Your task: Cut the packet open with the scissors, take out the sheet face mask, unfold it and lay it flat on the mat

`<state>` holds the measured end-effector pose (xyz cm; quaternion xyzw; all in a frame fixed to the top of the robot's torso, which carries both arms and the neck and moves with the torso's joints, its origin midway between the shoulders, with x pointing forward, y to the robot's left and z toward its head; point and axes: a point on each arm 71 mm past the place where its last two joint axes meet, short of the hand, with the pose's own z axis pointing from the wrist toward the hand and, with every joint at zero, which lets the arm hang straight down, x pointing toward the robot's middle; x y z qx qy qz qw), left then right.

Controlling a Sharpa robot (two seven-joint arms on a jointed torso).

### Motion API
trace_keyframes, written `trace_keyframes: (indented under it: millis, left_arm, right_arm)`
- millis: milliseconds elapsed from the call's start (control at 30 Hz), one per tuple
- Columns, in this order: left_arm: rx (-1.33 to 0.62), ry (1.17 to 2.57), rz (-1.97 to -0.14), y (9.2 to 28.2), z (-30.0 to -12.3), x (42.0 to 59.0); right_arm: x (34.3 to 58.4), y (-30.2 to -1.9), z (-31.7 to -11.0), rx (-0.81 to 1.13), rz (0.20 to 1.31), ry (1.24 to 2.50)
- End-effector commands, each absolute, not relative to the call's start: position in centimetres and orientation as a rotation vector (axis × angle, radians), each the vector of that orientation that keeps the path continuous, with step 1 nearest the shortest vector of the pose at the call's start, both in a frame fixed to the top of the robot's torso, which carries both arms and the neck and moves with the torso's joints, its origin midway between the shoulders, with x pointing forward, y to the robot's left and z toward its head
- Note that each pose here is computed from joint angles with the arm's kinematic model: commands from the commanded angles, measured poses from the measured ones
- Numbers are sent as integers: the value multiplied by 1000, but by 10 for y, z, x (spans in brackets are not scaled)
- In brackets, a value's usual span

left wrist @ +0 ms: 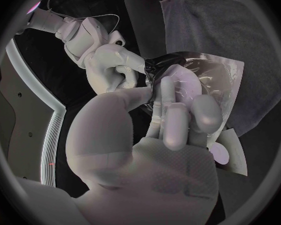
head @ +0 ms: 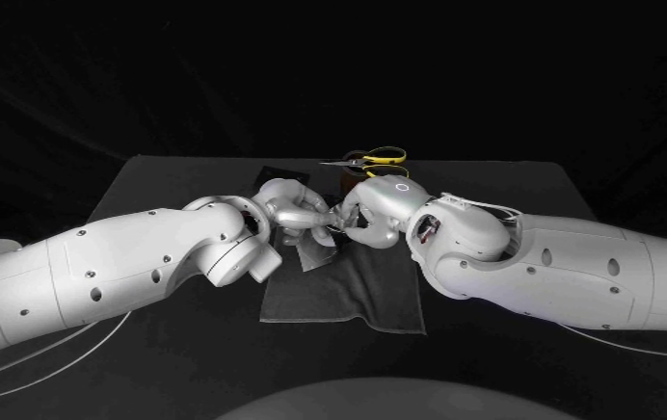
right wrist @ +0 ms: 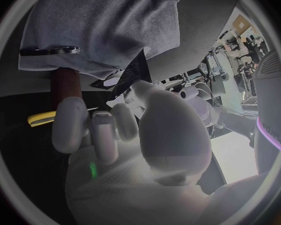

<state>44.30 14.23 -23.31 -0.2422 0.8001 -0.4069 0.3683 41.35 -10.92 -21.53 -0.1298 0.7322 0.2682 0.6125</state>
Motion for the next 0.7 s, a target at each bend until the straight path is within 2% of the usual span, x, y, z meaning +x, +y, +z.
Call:
trace_keyframes:
  millis: [33,700]
  left_arm:
    - [-625,1978,-1163,137,-223,445]
    - [-595,2035,-1238,142,-225,443]
  right_arm:
    - [409,-109,-217,-313,659,1685]
    - [403,-118,-209,-432,656,1582]
